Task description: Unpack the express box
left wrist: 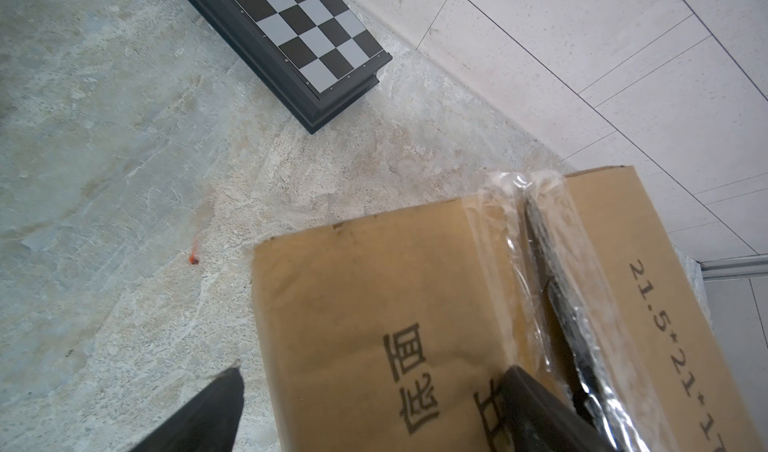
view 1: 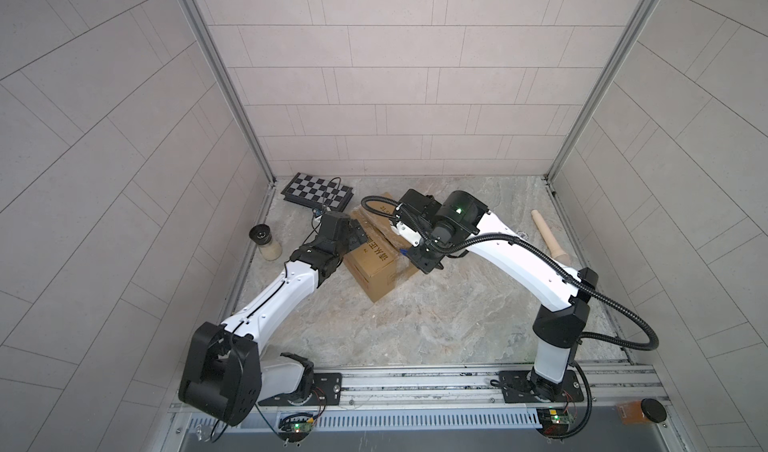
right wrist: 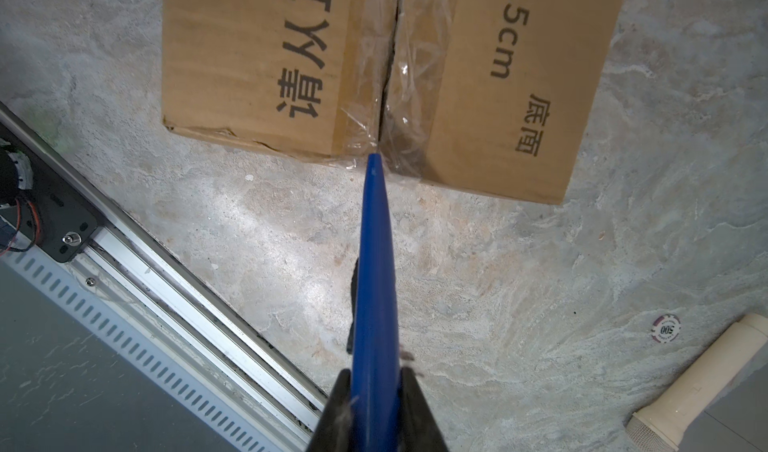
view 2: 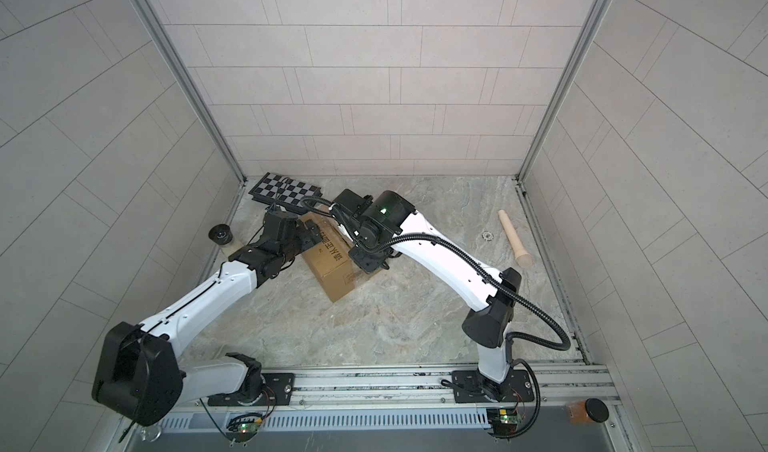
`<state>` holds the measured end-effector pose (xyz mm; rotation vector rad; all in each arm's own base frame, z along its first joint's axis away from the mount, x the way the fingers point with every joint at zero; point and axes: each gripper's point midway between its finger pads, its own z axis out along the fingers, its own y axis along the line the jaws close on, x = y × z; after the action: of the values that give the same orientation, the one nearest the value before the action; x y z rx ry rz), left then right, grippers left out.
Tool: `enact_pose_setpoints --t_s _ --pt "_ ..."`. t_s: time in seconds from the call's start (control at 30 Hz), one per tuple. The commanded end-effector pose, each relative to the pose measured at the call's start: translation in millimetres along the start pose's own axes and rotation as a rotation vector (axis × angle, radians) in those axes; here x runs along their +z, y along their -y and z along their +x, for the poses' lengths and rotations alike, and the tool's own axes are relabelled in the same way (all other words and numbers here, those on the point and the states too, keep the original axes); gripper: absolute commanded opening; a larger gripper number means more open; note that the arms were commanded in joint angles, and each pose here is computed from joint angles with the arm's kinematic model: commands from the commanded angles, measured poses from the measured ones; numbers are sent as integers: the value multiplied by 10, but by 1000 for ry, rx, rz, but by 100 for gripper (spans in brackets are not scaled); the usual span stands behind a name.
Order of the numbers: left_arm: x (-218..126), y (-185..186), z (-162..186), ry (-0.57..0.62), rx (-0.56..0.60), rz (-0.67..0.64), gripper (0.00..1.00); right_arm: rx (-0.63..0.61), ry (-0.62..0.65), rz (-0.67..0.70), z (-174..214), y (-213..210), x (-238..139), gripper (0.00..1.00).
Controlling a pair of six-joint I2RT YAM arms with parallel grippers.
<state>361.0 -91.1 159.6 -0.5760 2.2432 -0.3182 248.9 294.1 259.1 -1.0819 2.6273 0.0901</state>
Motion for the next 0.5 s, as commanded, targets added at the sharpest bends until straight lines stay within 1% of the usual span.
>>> enact_pose_setpoints --t_s 0.0,0.1,0.23,0.47 --pt "71 -592 678 -235 87 -201 99 -7 21 -60 -266 -195 268 0" --pt "82 -600 700 -239 82 -199 99 -7 13 -62 -293 -214 324 0" --pt "108 -634 734 -247 86 -212 99 -10 0 -55 -225 -186 261 0" --pt "142 -712 757 -250 102 -248 99 -11 -55 19 201 16 -31 0"
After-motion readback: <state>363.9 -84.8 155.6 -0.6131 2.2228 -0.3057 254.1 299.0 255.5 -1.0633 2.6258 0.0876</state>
